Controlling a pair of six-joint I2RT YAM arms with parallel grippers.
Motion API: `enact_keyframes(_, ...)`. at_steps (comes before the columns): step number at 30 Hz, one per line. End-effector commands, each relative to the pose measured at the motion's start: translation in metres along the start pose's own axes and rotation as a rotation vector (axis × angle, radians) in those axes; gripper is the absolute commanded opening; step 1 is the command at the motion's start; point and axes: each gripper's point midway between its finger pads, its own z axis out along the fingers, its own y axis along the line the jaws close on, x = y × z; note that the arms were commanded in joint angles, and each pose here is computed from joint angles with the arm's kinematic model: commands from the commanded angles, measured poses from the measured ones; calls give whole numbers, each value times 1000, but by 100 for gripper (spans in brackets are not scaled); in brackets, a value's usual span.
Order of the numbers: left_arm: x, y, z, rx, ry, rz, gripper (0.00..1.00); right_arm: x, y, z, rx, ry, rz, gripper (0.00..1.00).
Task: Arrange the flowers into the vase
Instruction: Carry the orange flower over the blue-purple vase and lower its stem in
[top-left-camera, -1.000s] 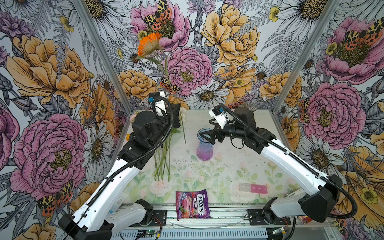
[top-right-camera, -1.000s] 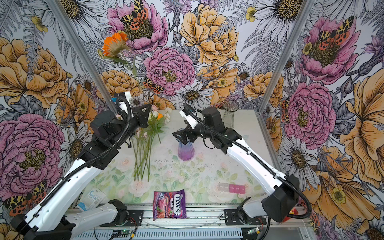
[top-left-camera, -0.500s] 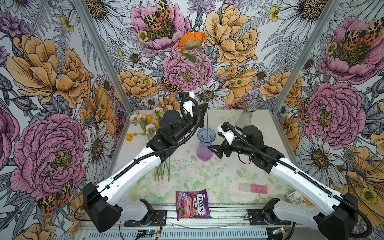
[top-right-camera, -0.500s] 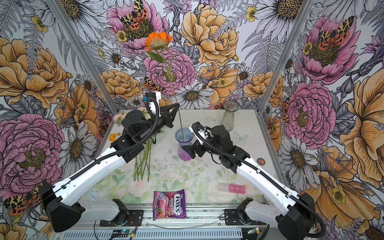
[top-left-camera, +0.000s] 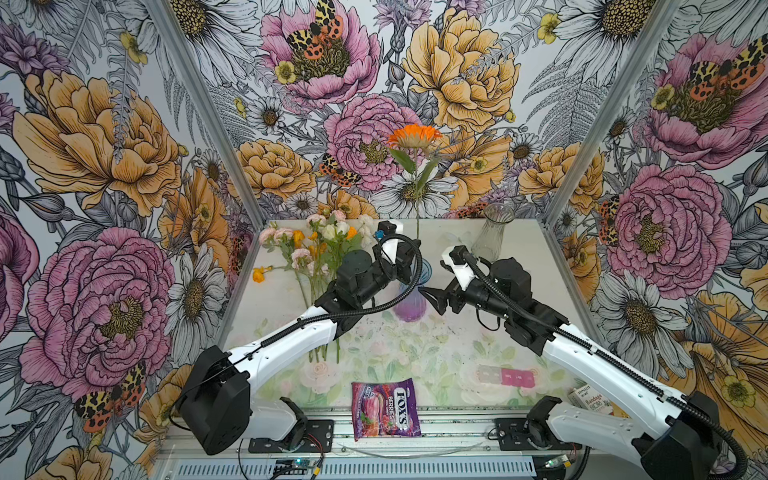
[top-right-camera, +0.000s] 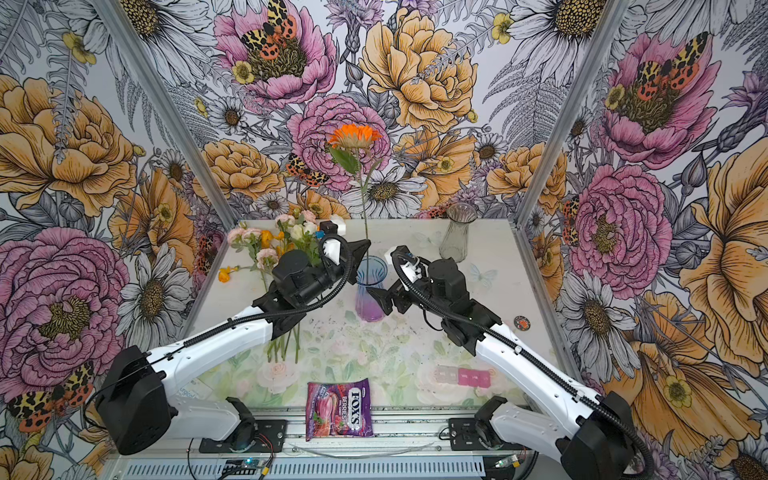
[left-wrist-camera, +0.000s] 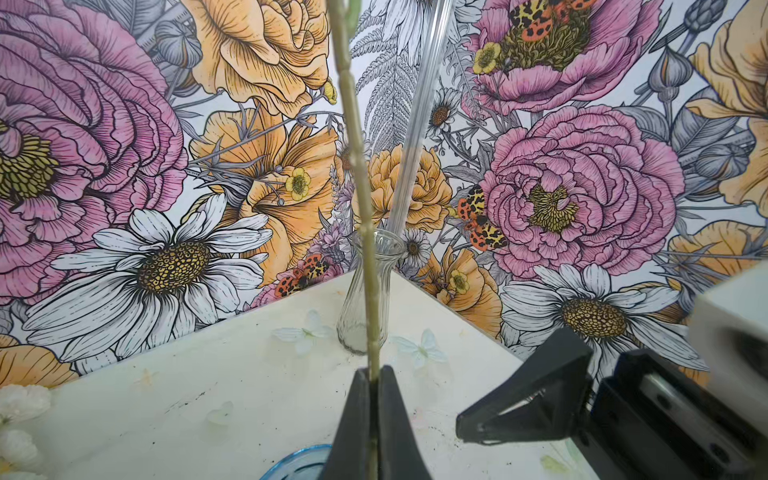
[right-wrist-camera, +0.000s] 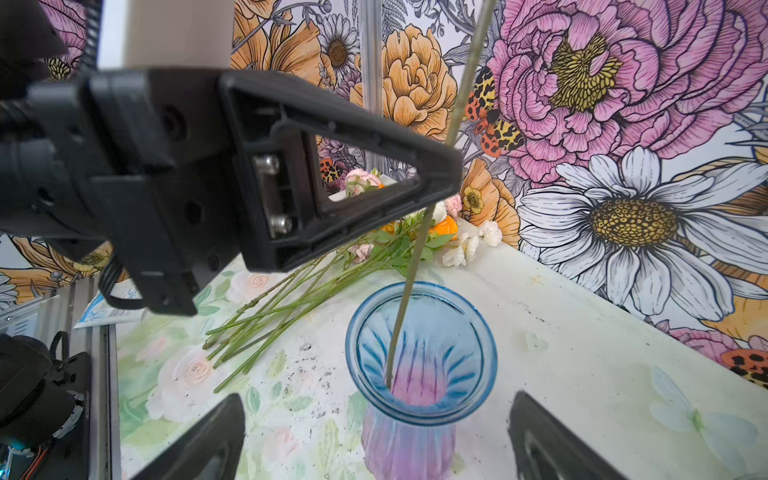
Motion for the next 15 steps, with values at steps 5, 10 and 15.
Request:
enact_keyframes(5,34,6,0,9,56,35,0,-9,-5,1,20,-41,7,100)
enact_keyframes(10,67,21,-6,-43,139,23,2,-7,-5,3,14,-36,10,99)
enact_keyframes(15,81,27,-10,-55,185,11,5,-5,-6,6,13,-29,13,99)
